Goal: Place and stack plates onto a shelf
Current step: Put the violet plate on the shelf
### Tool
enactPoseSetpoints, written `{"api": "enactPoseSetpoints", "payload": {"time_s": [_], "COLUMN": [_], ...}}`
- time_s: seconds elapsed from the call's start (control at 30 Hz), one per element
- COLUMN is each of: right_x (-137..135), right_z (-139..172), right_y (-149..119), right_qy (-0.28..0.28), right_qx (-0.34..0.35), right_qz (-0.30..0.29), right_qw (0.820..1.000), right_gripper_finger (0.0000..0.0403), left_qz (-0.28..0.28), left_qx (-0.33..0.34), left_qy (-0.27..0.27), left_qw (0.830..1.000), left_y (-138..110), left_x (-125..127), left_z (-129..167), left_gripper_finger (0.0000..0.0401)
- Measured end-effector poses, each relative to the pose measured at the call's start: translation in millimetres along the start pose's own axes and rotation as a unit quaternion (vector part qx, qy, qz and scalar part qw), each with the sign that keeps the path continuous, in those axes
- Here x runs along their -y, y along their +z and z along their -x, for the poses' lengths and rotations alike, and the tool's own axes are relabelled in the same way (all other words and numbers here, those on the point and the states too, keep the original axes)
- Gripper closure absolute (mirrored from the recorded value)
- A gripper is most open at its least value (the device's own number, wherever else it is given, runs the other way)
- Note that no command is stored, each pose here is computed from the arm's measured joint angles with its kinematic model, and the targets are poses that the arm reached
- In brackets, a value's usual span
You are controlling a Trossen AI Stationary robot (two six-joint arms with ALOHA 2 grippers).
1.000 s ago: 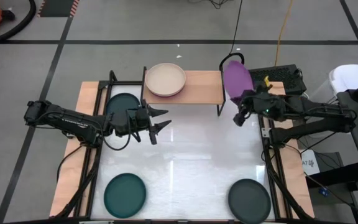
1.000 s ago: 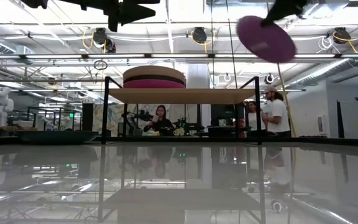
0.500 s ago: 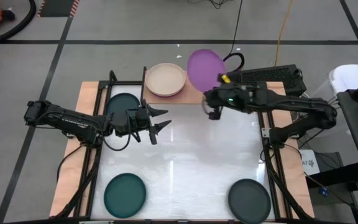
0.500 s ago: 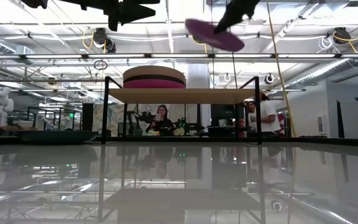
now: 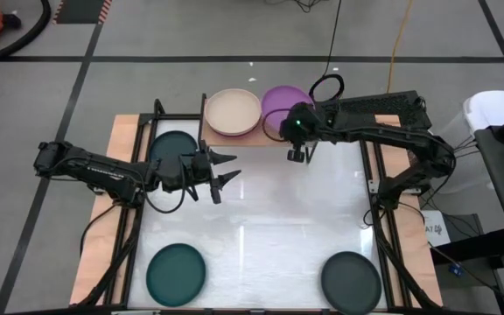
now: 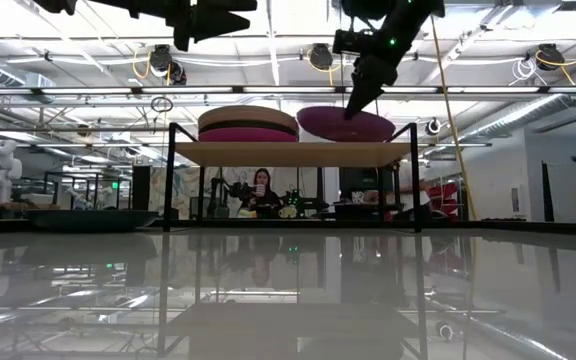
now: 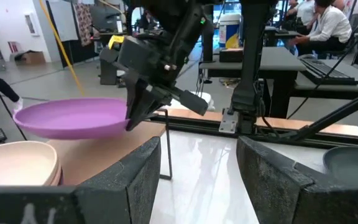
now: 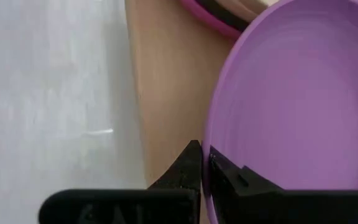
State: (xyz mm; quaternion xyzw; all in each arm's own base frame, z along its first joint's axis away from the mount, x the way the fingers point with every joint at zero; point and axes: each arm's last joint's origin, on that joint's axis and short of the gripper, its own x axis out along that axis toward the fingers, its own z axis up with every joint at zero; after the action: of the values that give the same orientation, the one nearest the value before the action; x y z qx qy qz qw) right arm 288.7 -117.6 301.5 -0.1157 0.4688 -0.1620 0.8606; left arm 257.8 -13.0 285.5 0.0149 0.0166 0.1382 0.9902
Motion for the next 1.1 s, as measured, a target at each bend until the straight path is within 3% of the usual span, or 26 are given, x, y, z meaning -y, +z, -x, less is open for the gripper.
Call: {"api": "enactPoseSetpoints", "payload": {"time_s": [0.13, 0.53, 0.73, 1.1], "right_x": [3.5, -4.2, -3.9, -4.7], "right_z": [-5.0, -16.5, -19.4, -19.7], "right_y": [-3.1, -20.7, -18.3, -12.2], "right_qy": [0.035, 0.047, 0.042, 0.079], "right_qx": [-0.001, -0.043, -0.023, 0.022], "right_qz": [-0.010, -0.007, -0.010, -0.016], "right_qw": [0.999, 0.998, 0.999, 0.996], "right_gripper_finger": [0.0403, 0.0403, 0.0393, 0.0396], "left_qz": [0.000, 0.002, 0.004, 0.003], "left_qx": [0.001, 0.003, 0.004, 0.005], "left_qy": [0.000, 0.000, 0.000, 0.000], "left_qw": [1.000, 1.000, 1.000, 1.000], "left_y": [0.1, 0.7, 0.9, 0.9], "left_x": [0.0, 0.0, 0.0, 0.0], "left_z": [0.0, 0.0, 0.0, 0.0], "left_gripper_finger": [0.0185, 0.0185, 0.0185, 0.0185]}}
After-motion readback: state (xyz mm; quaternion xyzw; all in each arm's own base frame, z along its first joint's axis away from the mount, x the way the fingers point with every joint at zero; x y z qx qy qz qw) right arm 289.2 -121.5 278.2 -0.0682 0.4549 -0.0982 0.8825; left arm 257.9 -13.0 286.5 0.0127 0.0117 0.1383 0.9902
